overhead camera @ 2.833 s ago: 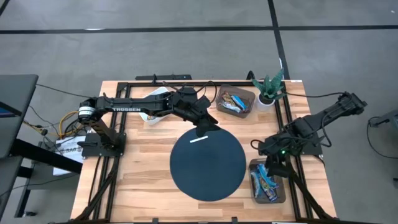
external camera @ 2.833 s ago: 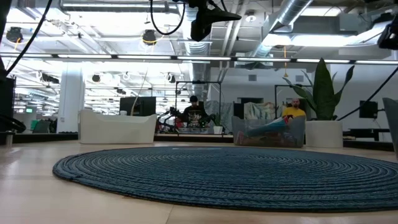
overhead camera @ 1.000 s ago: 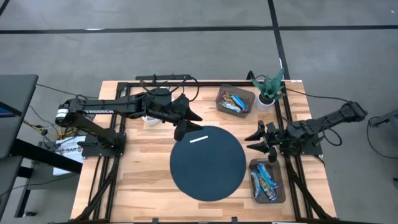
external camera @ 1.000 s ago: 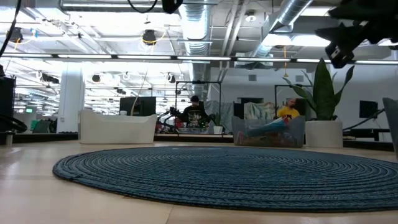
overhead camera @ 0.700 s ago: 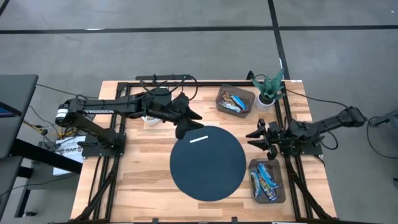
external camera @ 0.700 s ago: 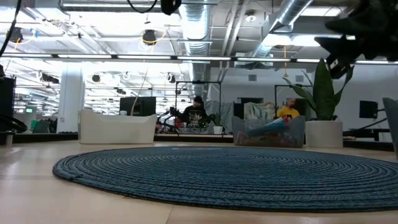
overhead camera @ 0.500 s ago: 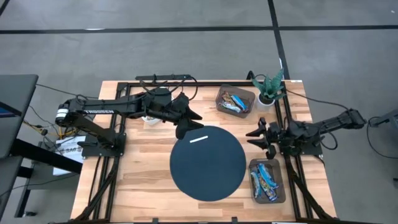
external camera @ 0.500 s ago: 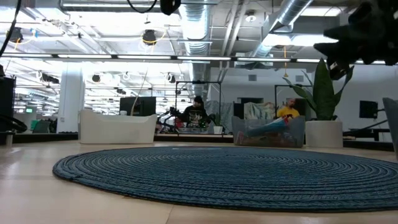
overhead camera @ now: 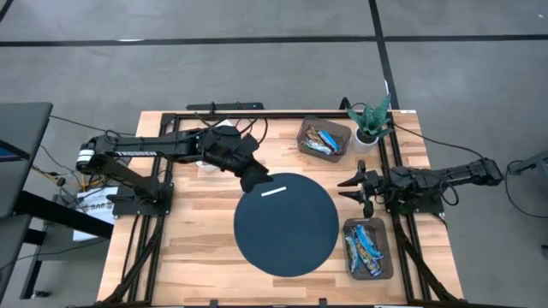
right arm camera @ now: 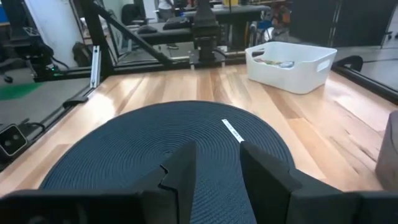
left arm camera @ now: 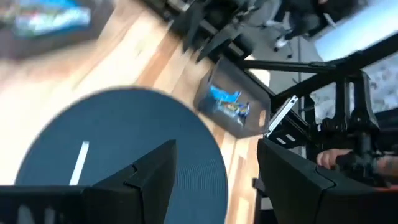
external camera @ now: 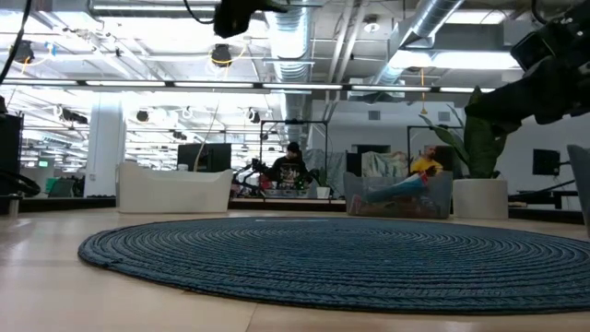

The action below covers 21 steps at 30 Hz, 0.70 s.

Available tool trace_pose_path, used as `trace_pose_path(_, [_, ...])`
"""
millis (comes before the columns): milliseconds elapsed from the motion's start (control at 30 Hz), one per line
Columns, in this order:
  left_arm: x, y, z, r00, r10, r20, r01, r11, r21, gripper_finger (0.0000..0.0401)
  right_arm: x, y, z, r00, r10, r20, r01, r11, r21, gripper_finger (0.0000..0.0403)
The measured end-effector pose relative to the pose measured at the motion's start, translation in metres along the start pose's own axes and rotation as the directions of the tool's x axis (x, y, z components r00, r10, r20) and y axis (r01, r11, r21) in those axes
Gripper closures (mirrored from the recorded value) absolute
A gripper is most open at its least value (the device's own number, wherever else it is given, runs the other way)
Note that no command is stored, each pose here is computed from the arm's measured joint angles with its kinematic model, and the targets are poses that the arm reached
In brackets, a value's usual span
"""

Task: Pick and place Granola Bars by type
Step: Return to Home Position

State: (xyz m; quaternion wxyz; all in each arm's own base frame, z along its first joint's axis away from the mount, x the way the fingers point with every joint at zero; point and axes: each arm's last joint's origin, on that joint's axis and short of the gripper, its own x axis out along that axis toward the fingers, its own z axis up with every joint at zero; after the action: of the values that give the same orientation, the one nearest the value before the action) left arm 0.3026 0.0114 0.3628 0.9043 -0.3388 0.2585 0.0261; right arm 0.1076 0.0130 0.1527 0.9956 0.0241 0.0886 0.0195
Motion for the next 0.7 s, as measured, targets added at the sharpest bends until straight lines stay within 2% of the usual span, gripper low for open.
trace_pose_path(67, [0.000,-0.001,-0.004,1.000,0.012,-0.023,-0.013,1.000,-0.027,0.0185,0.000,0.000,0.000,1.000,-0.001,0.000,0.001,1.000,-0.002,0.0286])
trace_pose_path(100, [0.001,-0.003,-0.005,1.000,0.007,-0.024,-0.007,1.000,0.003,0.0185,0.000,0.000,0.000,1.000,0.000,-0.001,0.000,1.000,-0.001,0.0286])
trace_pose_path(200, [0.002,-0.014,-0.007,0.998,-0.057,-0.002,0.056,0.982,0.181,0.0185,0.000,0.000,0.000,1.000,0.000,-0.002,0.000,1.000,-0.001,0.0283])
trace_pose_path(300, [0.003,-0.022,-0.012,0.995,-0.097,-0.026,0.099,0.929,0.357,0.0185,0.000,0.000,0.000,1.000,0.000,-0.002,0.000,1.000,-0.001,0.0281])
trace_pose_path(367, [0.007,-0.021,-0.019,0.994,-0.106,-0.032,0.110,0.899,0.423,0.0185,0.000,0.000,0.000,1.000,0.000,-0.002,0.000,1.000,-0.001,0.0280])
trace_pose_path(433, [0.012,-0.012,-0.031,0.989,-0.140,-0.041,0.144,0.878,0.456,0.0185,0.000,0.000,0.000,1.000,0.000,-0.002,0.000,1.000,-0.001,0.0280])
trace_pose_path(567, [0.018,0.014,-0.059,0.936,-0.351,0.008,0.297,0.806,0.512,0.0185,0.000,0.000,0.000,1.000,-0.001,-0.002,0.001,1.000,0.000,0.0280])
trace_pose_path(633, [0.016,0.032,-0.080,0.924,-0.381,0.024,0.322,0.810,0.489,0.0185,0.000,0.000,0.000,1.000,-0.001,-0.001,0.001,1.000,0.000,0.0280])
trace_pose_path(700, [0.014,0.050,-0.101,0.934,-0.355,0.033,0.306,0.844,0.441,0.0185,0.000,0.000,0.000,1.000,-0.002,-0.001,0.002,1.000,0.000,0.0280])
